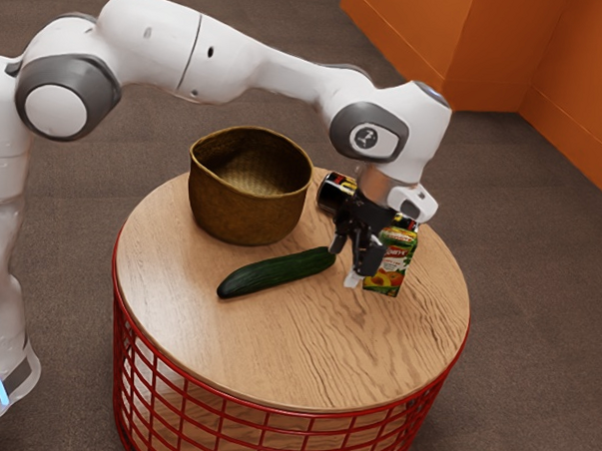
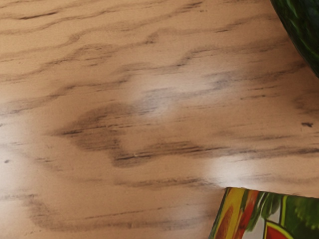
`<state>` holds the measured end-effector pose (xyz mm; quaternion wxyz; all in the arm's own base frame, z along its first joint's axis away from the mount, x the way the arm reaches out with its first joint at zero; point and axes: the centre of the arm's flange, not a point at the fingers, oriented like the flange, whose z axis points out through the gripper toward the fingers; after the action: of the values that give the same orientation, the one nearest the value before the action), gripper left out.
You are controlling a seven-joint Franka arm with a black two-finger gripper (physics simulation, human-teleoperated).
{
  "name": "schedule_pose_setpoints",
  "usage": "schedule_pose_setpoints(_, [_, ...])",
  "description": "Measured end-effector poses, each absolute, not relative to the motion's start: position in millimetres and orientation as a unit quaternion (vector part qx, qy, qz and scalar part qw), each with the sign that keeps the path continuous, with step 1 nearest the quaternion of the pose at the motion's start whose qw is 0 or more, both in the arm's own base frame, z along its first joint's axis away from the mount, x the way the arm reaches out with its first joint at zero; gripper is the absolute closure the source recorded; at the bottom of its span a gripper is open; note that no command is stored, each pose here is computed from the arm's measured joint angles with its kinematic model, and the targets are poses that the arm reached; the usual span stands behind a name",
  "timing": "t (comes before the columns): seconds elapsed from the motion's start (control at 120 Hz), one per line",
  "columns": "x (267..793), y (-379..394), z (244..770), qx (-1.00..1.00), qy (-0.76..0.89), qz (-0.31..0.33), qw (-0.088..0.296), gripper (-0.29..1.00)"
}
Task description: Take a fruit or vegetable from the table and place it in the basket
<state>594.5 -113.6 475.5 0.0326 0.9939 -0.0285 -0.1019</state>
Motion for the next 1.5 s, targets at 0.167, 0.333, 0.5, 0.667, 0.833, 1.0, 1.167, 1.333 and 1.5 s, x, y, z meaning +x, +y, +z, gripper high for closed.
schedule_pose_setpoints(0.167, [580,-111,488,0.996,0.021,-0.081,0.034,0.00])
schedule_pose_setpoints(0.333, [571,-98,474,0.991,0.085,-0.094,0.034,0.00])
schedule_pose_setpoints(0.5, [565,-66,449,0.981,0.152,-0.116,0.026,0.00])
schedule_pose_setpoints(0.667, [560,-63,433,0.975,0.183,-0.129,0.020,-0.01])
schedule_pose_setpoints(0.833, [560,-65,434,0.972,0.200,-0.123,0.017,0.00])
schedule_pose_setpoints(1.0, [563,-63,446,0.971,0.213,-0.107,0.015,0.00])
schedule_pose_setpoints(1.167, [559,-59,445,0.972,0.212,-0.103,-0.003,0.00])
schedule_pose_setpoints(1.333, [557,-60,447,0.977,0.190,-0.093,-0.030,0.00])
schedule_pose_setpoints(1.5, [544,-76,457,0.982,0.164,-0.083,-0.036,0.00])
